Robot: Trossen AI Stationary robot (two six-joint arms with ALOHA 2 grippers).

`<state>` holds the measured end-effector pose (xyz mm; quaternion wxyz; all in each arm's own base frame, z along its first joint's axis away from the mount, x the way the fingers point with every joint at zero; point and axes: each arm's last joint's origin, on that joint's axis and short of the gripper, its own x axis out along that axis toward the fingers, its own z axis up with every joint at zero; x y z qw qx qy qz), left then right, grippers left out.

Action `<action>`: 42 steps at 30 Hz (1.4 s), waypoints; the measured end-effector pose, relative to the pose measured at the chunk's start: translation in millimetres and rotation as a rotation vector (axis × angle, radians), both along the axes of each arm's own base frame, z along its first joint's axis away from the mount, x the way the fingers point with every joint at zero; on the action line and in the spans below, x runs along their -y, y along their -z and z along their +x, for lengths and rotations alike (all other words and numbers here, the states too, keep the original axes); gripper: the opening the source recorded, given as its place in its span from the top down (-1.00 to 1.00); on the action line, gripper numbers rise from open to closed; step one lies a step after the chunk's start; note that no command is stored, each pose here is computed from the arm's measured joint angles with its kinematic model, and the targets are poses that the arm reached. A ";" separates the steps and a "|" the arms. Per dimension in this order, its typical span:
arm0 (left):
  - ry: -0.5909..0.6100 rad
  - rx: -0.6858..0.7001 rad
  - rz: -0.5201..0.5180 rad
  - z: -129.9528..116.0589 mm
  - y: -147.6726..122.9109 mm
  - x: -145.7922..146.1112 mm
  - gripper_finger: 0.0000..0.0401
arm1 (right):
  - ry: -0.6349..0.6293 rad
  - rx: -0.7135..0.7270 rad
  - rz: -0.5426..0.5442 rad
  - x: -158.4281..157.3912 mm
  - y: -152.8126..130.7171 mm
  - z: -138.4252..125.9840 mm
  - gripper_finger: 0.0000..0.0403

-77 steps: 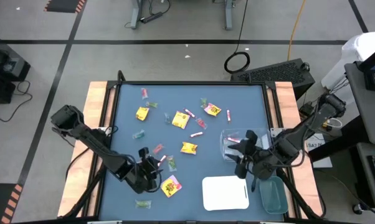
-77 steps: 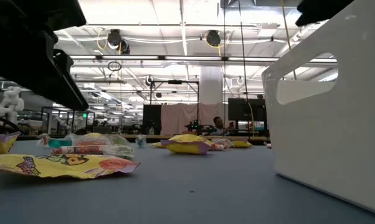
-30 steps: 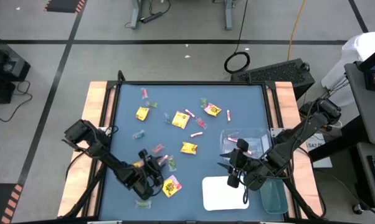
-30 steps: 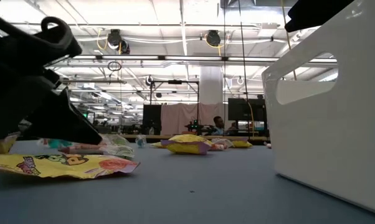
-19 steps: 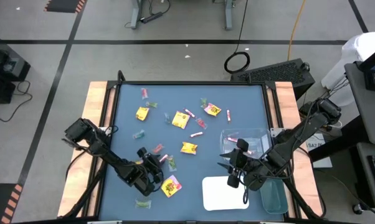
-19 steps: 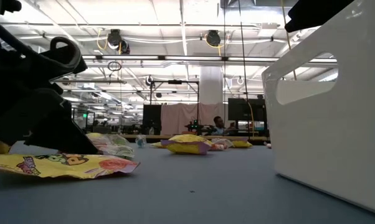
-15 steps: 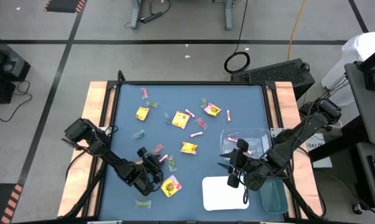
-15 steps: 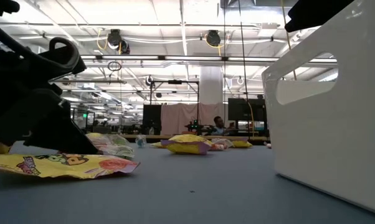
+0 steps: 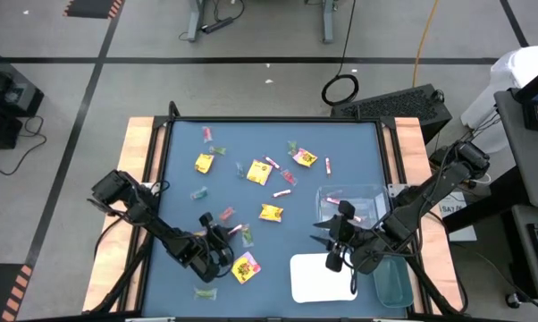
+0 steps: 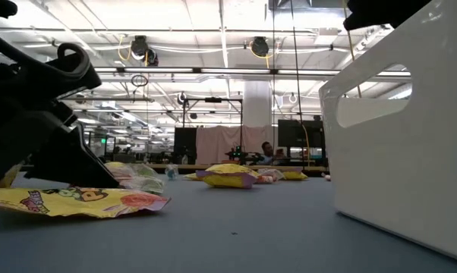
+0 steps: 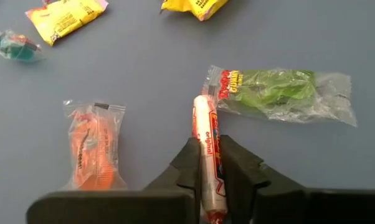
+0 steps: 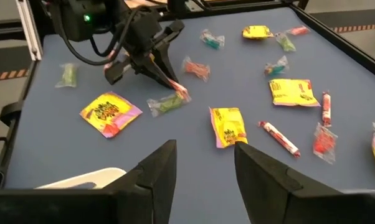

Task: Sort candy
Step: Put the transparent candy roll into the transparent bin

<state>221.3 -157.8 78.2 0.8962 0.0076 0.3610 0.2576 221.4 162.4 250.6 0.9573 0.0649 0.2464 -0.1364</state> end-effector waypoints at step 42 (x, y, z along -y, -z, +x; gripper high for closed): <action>0.436 0.409 0.020 29.8 -120.3 4.9 0.71 | -0.138 0.179 -0.233 -3.1 31.2 131.2 -0.30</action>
